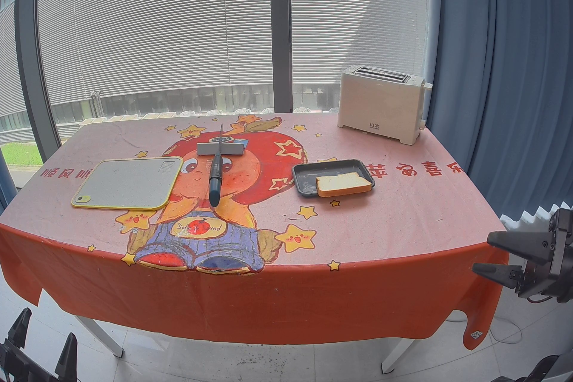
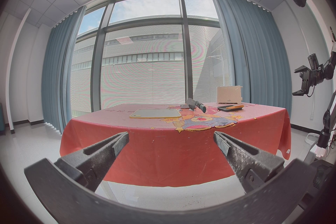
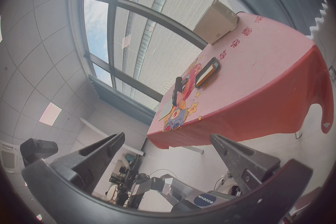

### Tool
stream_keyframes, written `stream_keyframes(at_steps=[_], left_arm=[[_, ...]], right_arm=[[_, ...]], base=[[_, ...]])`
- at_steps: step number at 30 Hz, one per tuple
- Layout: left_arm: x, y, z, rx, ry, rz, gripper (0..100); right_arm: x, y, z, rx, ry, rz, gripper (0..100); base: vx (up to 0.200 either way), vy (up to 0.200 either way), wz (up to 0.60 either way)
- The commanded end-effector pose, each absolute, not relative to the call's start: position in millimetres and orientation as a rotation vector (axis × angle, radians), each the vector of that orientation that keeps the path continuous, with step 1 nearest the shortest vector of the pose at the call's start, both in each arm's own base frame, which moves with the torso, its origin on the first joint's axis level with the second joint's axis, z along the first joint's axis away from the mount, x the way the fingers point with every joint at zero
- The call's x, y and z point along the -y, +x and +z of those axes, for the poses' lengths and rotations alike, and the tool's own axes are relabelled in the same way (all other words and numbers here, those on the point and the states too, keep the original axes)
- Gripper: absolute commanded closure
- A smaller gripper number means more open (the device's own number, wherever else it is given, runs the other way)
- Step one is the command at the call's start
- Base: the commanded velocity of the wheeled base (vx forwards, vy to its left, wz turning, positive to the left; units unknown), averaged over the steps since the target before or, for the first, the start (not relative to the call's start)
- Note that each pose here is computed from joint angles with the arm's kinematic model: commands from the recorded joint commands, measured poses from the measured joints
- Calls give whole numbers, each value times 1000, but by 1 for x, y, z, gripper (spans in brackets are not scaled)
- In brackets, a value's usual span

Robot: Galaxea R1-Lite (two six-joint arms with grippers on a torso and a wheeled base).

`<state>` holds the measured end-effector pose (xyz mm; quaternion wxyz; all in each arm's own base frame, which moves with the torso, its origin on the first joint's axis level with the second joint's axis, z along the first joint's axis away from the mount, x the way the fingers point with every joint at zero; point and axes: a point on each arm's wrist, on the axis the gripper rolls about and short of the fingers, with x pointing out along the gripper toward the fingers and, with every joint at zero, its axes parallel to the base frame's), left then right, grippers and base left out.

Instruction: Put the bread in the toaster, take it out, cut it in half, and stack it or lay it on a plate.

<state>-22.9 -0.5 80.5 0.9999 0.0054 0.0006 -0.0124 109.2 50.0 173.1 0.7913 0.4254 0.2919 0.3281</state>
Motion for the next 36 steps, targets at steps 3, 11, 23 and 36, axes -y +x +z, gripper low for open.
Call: stream_keyframes(at_steps=[3,11,23,36], left_arm=[[0,-23,75,-3,11,-25,0],[0,-23,75,-3,11,-25,0],[0,-23,76,-1,11,-25,0],[0,-23,76,-1,11,-25,0]], right_arm=[[-62,114,172,-710,896,743,0],[-68,122,162,-753,831,734,0],[-86,125,171,-747,788,790,0],[-93,139,159,-829,808,738,0]], base=[[0,0,0],[0,0,0],[0,0,0],[0,0,0]])
